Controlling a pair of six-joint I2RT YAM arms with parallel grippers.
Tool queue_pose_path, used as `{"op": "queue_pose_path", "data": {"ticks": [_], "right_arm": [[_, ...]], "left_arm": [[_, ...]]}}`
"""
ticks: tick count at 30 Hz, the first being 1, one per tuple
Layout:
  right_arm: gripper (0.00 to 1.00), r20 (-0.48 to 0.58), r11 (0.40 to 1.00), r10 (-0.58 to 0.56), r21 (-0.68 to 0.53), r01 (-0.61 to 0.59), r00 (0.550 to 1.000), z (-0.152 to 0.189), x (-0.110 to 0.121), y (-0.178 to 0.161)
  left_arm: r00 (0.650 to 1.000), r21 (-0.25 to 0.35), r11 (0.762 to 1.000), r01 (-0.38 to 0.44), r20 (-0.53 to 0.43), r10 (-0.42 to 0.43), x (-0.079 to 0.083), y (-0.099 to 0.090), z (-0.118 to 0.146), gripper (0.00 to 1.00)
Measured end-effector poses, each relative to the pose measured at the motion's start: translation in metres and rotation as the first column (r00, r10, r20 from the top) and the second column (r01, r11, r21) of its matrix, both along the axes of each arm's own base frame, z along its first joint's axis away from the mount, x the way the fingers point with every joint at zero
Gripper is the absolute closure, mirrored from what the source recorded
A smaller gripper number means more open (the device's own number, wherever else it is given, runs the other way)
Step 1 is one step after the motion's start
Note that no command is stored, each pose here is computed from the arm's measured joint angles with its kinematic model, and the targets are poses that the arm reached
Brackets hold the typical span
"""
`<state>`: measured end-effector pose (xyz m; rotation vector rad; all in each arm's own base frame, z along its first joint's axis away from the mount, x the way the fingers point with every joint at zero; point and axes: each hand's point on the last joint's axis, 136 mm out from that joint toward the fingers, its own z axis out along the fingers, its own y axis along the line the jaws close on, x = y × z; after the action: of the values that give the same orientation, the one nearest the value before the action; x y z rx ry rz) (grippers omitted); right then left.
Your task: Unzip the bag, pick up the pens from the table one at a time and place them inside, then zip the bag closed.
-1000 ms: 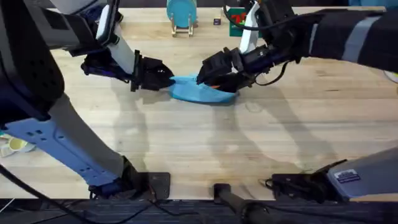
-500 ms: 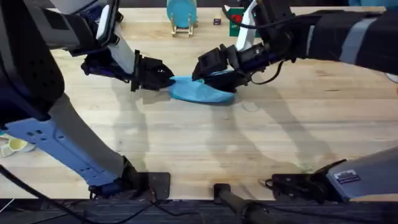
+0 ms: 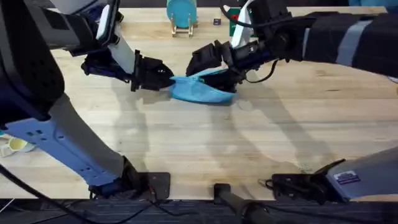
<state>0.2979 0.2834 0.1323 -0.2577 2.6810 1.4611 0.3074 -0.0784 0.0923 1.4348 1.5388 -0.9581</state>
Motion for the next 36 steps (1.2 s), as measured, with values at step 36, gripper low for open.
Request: {"op": "queue_pose_path", "data": {"ticks": [36], "right_arm": [[0.005, 0.154, 0.955, 0.081, 0.271, -0.121, 0.985, 0.056, 0.010, 0.033]], "left_arm": [[1.000, 0.001, 1.000, -0.001, 0.000, 0.001, 0.000, 0.000, 0.000, 0.959]]}}
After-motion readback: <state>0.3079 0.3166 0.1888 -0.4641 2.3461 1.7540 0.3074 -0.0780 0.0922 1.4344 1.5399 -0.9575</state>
